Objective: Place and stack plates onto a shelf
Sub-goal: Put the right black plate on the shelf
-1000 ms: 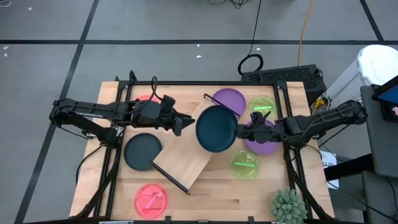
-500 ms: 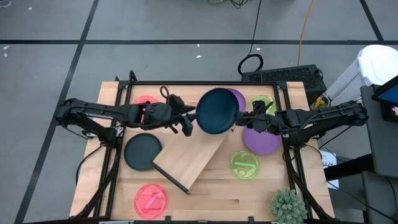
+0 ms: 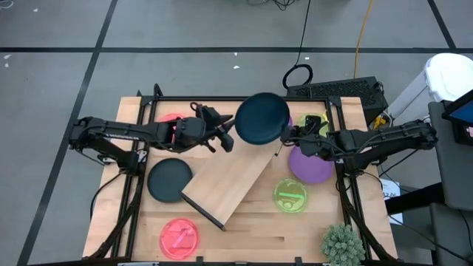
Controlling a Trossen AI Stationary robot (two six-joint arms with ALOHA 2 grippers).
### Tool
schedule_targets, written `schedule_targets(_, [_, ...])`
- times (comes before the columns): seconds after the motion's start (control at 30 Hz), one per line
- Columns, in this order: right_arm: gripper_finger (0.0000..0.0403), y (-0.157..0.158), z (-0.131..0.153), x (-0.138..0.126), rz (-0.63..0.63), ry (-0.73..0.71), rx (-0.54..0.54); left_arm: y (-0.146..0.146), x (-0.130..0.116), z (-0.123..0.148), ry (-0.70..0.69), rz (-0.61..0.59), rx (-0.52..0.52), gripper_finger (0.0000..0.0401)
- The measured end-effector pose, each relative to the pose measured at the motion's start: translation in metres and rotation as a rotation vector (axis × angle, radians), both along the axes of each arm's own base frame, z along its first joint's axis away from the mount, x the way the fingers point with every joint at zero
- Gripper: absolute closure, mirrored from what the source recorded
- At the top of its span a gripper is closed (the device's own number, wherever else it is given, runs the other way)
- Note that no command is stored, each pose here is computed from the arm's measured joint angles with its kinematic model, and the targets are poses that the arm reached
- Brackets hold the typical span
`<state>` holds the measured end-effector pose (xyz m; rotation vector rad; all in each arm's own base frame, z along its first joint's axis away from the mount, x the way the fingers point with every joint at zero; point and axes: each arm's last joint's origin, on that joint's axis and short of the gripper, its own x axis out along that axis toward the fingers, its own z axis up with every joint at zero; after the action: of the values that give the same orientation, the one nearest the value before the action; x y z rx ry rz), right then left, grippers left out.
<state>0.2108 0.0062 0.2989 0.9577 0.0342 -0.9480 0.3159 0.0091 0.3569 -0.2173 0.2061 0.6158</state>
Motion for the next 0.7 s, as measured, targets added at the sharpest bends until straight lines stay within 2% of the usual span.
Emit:
schedule_targets(0.4, [0.0403,-0.005,0.002,0.001,-0.024,0.018,-0.052,0.012,0.016,-0.009,-0.036,0.018,-0.023,0.0315])
schedule_targets(0.5, [0.0403,-0.005,0.001,0.001,-0.023,0.028,-0.059,0.015,0.016,-0.011,-0.026,0.030,-0.022,0.0336])
schedule_targets(0.63, [0.0403,-0.005,0.000,0.003,0.000,0.038,-0.061,0.021,0.015,-0.011,-0.032,0.064,-0.024,0.0383])
schedule_targets(0.7, [0.0402,-0.004,0.001,0.004,0.013,0.046,-0.076,0.024,0.015,-0.011,-0.038,0.080,-0.036,0.0388])
